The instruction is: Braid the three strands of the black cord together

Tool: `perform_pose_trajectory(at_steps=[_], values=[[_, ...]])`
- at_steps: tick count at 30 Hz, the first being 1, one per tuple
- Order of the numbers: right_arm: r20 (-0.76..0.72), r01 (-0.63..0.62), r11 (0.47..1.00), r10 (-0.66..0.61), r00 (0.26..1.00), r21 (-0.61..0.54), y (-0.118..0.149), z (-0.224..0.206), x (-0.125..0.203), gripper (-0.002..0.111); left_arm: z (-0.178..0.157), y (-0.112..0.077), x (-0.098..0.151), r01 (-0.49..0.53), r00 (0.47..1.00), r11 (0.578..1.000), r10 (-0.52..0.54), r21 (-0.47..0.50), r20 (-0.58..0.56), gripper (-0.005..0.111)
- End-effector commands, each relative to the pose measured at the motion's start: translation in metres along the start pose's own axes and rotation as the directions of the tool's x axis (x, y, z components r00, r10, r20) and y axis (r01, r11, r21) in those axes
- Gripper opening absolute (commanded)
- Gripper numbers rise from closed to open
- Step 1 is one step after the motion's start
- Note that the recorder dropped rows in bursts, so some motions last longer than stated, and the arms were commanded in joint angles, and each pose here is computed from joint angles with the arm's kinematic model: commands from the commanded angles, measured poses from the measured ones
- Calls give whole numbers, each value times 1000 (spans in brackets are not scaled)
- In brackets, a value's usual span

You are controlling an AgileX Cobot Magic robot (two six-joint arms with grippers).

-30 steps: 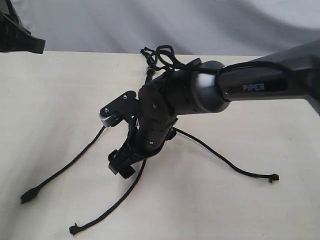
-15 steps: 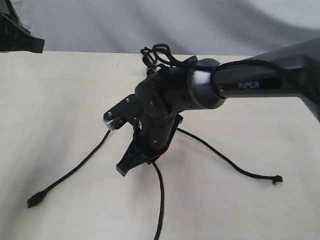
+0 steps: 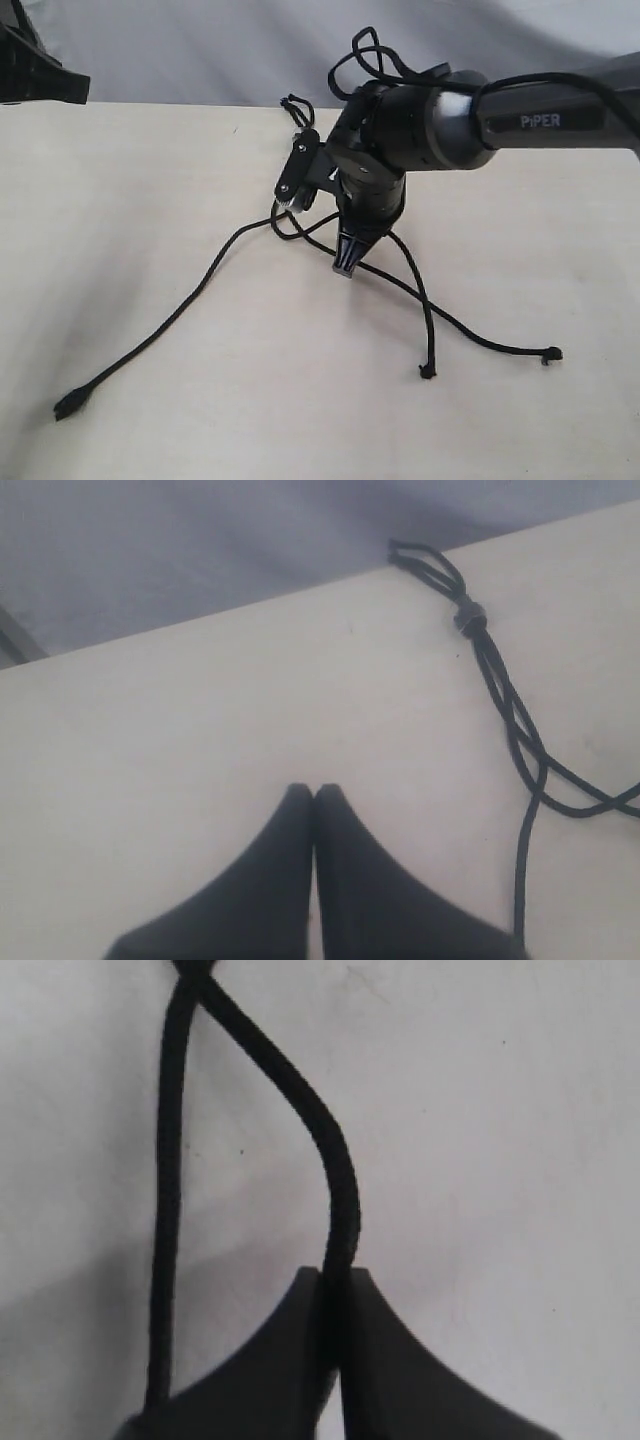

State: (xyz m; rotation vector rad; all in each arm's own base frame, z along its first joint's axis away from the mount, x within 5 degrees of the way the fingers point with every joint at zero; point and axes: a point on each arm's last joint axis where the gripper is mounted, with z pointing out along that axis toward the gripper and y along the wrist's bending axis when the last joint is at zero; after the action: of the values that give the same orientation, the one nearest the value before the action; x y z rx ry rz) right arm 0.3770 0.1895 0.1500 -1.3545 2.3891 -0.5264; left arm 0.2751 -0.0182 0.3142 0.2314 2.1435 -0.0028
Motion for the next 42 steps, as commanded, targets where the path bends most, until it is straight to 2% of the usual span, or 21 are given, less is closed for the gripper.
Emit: perform_pose_trajectory(at_steps=[1, 8, 12, 15, 18, 20, 22, 25, 31, 34, 42], values=[[13, 18, 1000, -18, 1000, -4, -3, 22, 3, 0, -1, 0, 0, 23, 1000, 1000, -23, 1, 7, 0], [-39, 39, 999, -41, 998, -34, 9, 42, 6, 0, -1, 0, 0, 23, 1000, 1000, -23, 1, 7, 0], [-85, -27, 994, 19, 996, -102, 20, 41, 7, 0, -1, 0, 0, 23, 1000, 1000, -23, 1, 9, 0], [-150, 7, 981, -36, 988, -192, 41, 33, 6, 0, -1, 0, 0, 23, 1000, 1000, -23, 1, 9, 0], [-149, 118, 920, -185, 971, -375, 76, 15, -2, 0, -1, 0, 0, 23, 1000, 1000, -23, 1, 9, 0], [-47, 249, 840, -309, 950, -482, 99, -2, -11, 0, -1, 0, 0, 23, 1000, 1000, -23, 1, 9, 0], [52, 327, 805, -348, 936, -496, 110, -19, -21, 0, -1, 0, 0, 23, 1000, 1000, -23, 1, 9, 0], [128, 346, 843, -322, 938, -411, 96, -36, -28, 0, 0, 0, 1, 23, 1000, 1000, -23, 2, 4, 0], [185, 217, 923, -164, 969, -319, 37, -51, -16, 0, 0, 0, 1, 23, 1000, 1000, -23, 2, 4, 0], [144, 144, 936, -102, 984, -321, 12, -42, -1, 0, 0, 0, 1, 23, 1000, 1000, -23, 2, 4, 0], [24, -26, 933, 37, 999, -359, -21, -9, 32, 0, 0, 0, 1, 23, 1000, 1000, -23, 2, 4, 0]])
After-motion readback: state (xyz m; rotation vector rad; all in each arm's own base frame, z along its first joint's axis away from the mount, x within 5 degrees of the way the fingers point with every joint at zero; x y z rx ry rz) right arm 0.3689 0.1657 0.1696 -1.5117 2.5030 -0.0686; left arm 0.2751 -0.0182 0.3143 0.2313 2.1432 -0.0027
